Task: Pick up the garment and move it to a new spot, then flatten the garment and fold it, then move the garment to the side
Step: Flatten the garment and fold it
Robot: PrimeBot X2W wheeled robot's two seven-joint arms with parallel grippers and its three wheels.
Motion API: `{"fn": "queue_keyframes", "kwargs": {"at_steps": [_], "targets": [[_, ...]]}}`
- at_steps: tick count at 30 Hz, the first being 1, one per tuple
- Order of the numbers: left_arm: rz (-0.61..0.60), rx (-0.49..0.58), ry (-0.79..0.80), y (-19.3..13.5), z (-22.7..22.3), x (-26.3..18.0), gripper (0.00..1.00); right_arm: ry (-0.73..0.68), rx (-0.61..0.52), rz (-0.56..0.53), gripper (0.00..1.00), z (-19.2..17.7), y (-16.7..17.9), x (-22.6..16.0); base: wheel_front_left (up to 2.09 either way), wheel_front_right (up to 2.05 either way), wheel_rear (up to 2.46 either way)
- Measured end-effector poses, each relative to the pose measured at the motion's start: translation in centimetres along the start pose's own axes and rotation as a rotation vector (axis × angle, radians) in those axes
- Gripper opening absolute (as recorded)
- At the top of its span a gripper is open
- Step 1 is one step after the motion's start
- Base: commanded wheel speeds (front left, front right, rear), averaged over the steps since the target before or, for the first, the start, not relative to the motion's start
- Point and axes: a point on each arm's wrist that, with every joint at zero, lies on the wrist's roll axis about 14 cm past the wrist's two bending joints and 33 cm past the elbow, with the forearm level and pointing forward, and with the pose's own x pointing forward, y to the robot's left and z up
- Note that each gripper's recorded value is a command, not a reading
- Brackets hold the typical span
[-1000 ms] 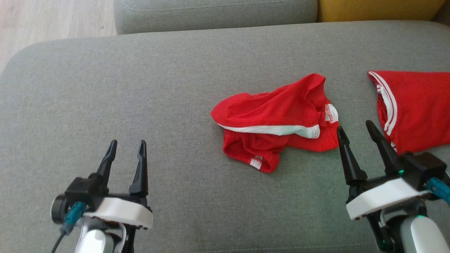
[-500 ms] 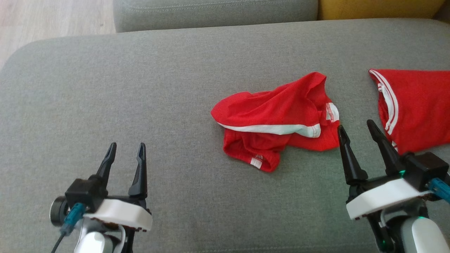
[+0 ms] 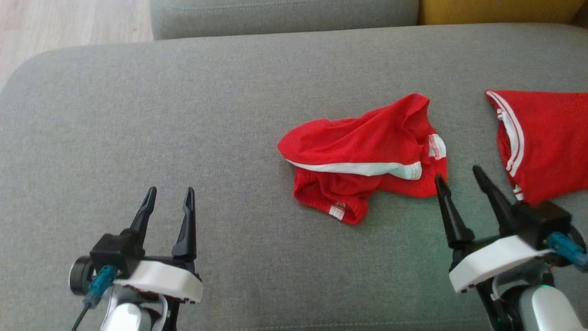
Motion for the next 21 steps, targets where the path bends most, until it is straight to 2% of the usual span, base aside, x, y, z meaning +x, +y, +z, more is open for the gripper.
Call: {"fn": "queue_keyframes", "kwargs": {"at_steps": [9, 16, 21], "targets": [[-0.001, -0.002, 0.006, 0.2, -0.3, 1.1, 1.00, 0.211, -0.063, 0.042, 1.00, -6.4, 0.0, 1.5, 0.00, 0.00, 0.00], [-0.009, -0.014, 0.011, 0.1, -0.8, 2.3, 1.00, 0.234, -0.159, 0.096, 1.00, -7.6, 0.4, 5.4, 0.00, 0.00, 0.00], [0.006, -0.021, 0.029, 0.5, -1.5, 2.5, 1.00, 0.301, -0.209, 0.124, 1.00, -9.6, 0.5, 6.4, 0.00, 0.00, 0.00]]}}
